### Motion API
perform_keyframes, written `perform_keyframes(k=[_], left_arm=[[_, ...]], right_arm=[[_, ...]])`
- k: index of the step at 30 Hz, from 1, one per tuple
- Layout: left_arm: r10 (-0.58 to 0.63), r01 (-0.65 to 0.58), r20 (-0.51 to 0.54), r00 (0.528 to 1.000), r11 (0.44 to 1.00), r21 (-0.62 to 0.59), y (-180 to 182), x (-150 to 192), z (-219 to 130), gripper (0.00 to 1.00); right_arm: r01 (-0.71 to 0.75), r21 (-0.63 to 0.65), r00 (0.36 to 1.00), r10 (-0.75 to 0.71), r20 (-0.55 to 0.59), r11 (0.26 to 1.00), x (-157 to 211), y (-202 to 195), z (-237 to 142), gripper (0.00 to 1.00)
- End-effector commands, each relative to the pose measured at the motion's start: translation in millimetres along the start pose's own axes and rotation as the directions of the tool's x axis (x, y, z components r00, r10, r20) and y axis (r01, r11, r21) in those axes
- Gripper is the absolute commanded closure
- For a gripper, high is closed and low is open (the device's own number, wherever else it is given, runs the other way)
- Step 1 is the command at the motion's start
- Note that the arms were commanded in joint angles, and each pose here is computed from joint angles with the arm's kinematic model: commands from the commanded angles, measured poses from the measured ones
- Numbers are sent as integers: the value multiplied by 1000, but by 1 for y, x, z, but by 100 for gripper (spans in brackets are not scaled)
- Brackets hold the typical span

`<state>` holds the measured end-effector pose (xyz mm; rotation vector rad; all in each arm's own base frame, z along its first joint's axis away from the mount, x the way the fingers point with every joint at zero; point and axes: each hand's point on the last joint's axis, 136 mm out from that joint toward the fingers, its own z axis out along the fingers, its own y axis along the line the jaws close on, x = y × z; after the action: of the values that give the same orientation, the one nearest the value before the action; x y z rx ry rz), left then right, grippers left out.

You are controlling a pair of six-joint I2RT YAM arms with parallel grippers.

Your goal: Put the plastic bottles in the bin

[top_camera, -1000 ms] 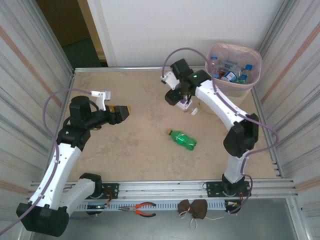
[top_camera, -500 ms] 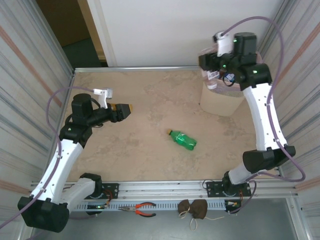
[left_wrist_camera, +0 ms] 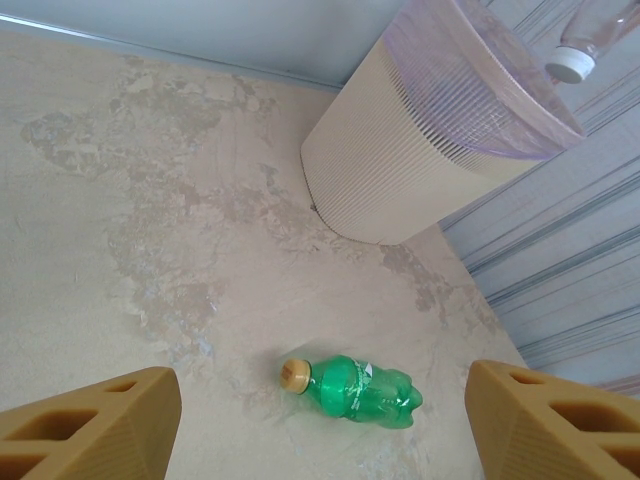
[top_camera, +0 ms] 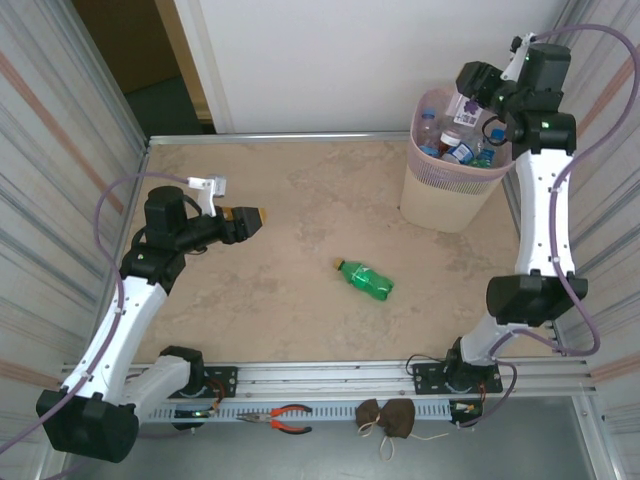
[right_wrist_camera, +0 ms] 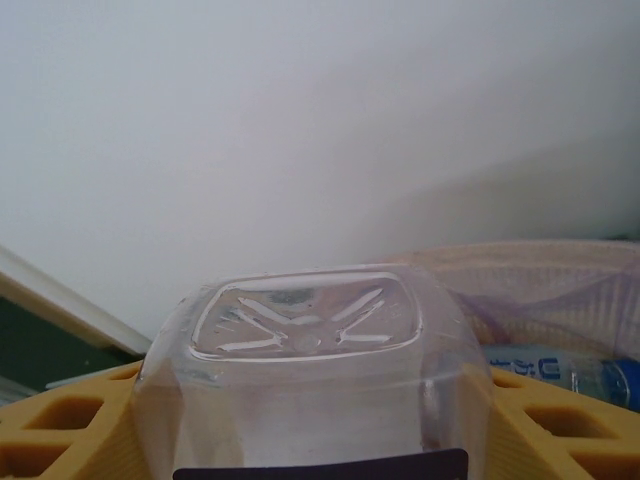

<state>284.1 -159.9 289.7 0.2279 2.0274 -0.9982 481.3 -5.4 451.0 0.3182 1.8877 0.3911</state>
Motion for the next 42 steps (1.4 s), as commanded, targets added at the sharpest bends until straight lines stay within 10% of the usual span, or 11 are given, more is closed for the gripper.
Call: perform_keyframes(k=[1, 12, 22, 42], left_arm=[[28, -29, 40, 999, 999, 35, -12, -14, -6, 25], [30, -31, 42, 999, 999, 27, -11, -13, -7, 25], [29, -30, 43, 999, 999, 31, -12, -14, -7, 25], [30, -32, 46, 998, 999, 29, -12, -13, -9, 25]], right_arm=[[-72, 125, 992, 84, -90, 989, 25, -30, 21, 57], [-49, 256, 949, 125, -290, 965, 85, -67, 49, 48], [14, 276, 974, 50, -221, 961, 46, -59, 25, 21], [211, 229, 858, -68, -509, 950, 134, -55, 73, 56]])
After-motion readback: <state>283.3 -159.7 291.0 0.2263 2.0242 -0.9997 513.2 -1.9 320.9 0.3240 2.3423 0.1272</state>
